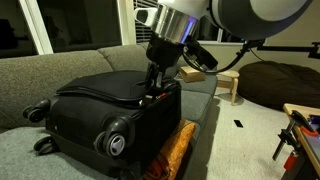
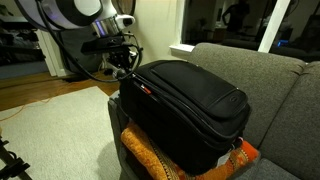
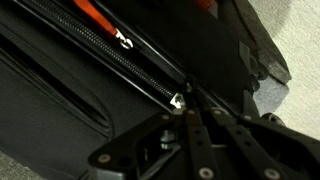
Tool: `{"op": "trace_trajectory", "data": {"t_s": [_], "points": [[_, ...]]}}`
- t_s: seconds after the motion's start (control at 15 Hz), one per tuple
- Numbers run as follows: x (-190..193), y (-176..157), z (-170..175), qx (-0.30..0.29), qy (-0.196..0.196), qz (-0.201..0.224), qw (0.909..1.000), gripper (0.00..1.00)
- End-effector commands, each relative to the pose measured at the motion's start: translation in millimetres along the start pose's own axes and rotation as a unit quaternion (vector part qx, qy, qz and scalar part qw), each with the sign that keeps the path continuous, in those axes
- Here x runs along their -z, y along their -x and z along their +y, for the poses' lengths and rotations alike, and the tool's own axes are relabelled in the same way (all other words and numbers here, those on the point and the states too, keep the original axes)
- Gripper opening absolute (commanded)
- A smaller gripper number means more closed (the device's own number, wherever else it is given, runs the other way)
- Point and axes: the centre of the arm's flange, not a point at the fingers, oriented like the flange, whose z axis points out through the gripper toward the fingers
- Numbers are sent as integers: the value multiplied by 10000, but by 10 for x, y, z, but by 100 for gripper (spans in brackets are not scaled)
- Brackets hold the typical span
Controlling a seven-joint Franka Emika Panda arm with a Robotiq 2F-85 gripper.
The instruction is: Move the zip to the left
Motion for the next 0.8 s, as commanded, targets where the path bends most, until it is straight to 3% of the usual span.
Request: {"op": "trace_trajectory", "data": {"t_s": [0.0, 0.07, 0.13, 0.27, 0.73], "points": [[203, -137, -217, 103, 6, 80, 9999, 1], [200, -134, -210, 97, 8, 68, 9999, 1], [196, -130, -203, 82, -11, 51, 10000, 31], [202, -163, -239, 124, -15, 81, 9999, 38], [243, -298, -334, 257, -37, 207, 9994, 83]]}}
